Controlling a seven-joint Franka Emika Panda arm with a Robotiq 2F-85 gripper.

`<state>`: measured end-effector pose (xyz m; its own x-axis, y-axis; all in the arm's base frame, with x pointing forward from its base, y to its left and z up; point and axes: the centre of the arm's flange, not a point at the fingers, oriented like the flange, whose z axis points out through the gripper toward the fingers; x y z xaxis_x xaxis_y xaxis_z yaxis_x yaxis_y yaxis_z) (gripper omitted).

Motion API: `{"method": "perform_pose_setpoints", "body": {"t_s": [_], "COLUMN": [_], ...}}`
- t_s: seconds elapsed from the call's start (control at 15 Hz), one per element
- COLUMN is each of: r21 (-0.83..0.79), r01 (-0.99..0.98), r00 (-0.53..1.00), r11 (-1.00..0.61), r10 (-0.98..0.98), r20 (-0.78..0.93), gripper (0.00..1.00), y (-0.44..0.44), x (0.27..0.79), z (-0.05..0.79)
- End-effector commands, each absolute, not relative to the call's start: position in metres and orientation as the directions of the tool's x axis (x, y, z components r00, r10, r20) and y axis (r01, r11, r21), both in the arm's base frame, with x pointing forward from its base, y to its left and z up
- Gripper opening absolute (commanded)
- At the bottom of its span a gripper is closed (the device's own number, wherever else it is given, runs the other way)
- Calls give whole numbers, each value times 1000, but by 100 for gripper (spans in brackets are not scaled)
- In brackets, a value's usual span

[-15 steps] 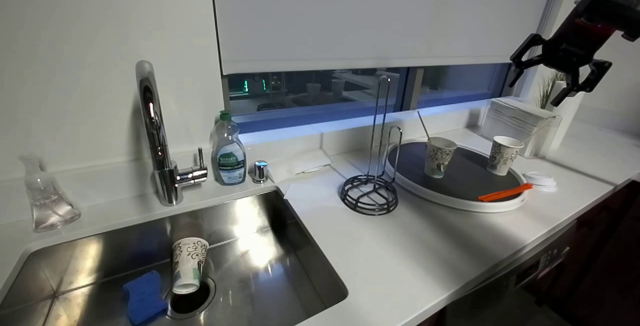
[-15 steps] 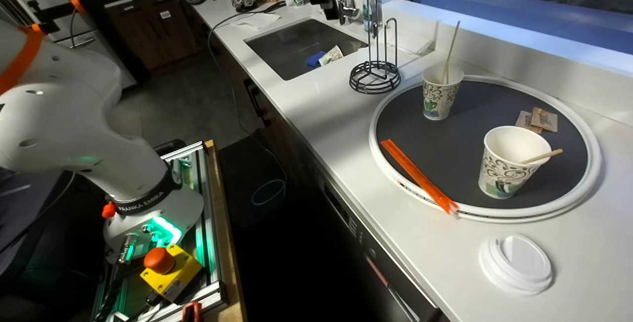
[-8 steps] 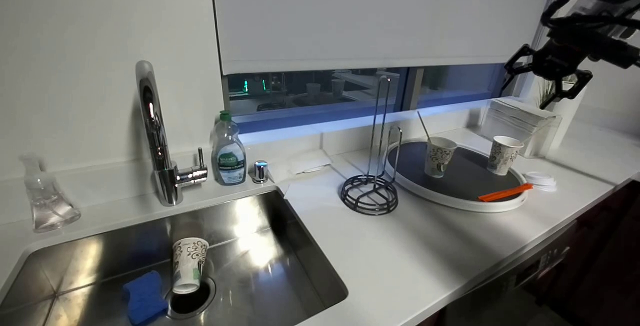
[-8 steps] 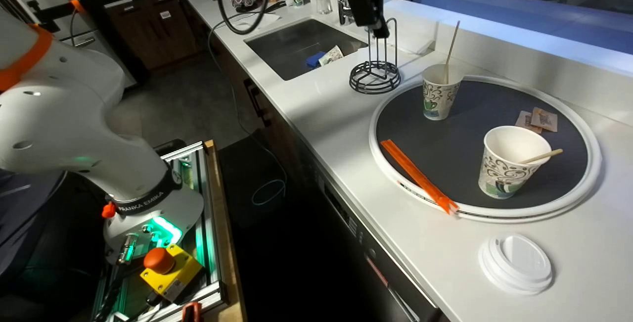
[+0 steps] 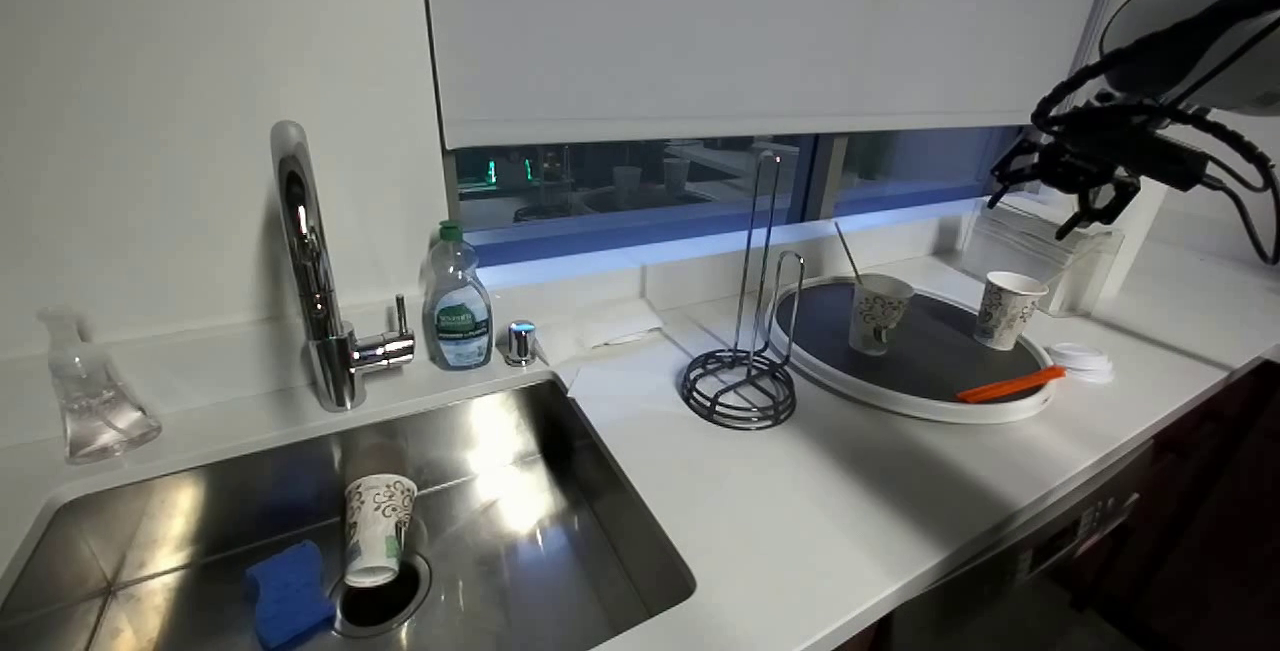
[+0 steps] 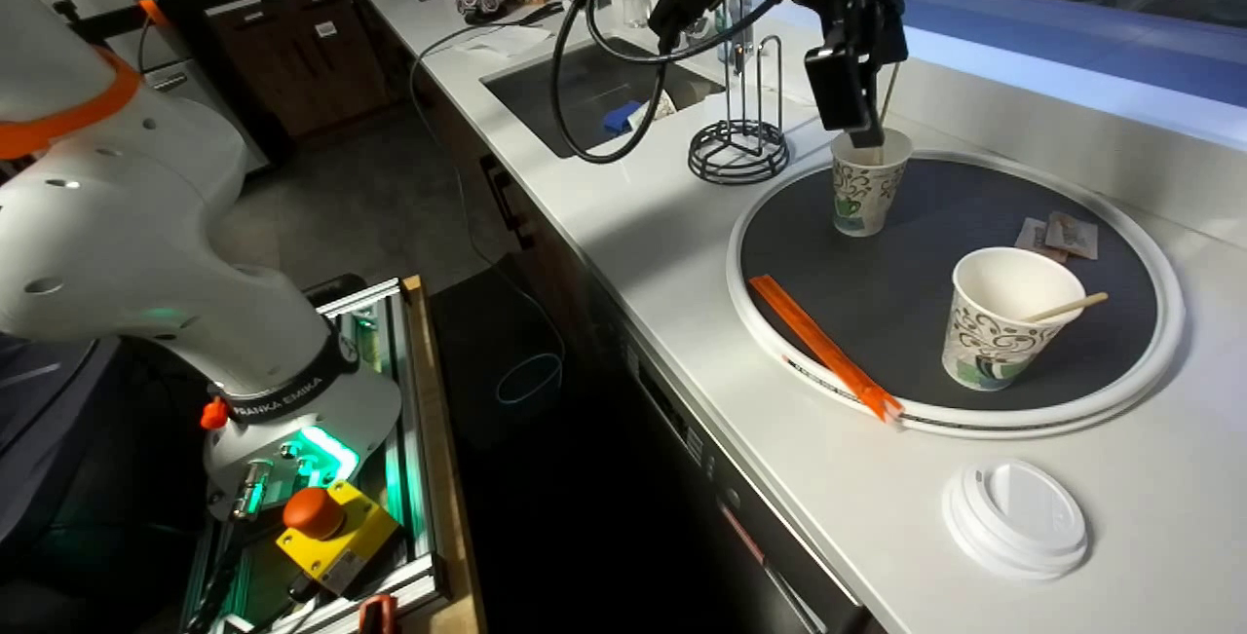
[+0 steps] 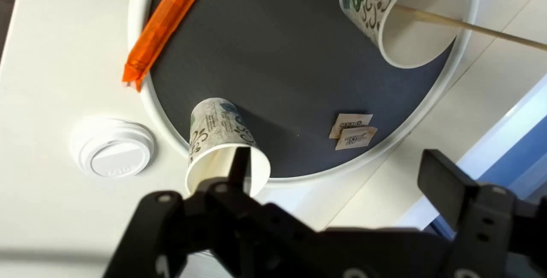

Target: Move the cup on the right to the left then exchange the stirrers in the coffee cups.

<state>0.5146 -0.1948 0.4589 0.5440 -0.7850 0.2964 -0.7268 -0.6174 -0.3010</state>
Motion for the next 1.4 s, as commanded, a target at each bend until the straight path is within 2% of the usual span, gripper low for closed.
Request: {"method": "perform_pose_setpoints", "body": {"t_s": [0.0, 0.47, 1.0, 1.33], "r21": [-299, -257, -152, -98], "r01": [-727, -722, -566, -480], "r00": [544, 552, 736, 800], "r11": [-618, -642, -811, -872], "r10": [-785, -759, -579, -481], "r20": [297, 344, 349, 359], "gripper": [100, 100, 100, 100], "y": [-196, -223, -262, -269], "x": [517, 543, 584, 600], "z": [458, 446, 410, 388]}}
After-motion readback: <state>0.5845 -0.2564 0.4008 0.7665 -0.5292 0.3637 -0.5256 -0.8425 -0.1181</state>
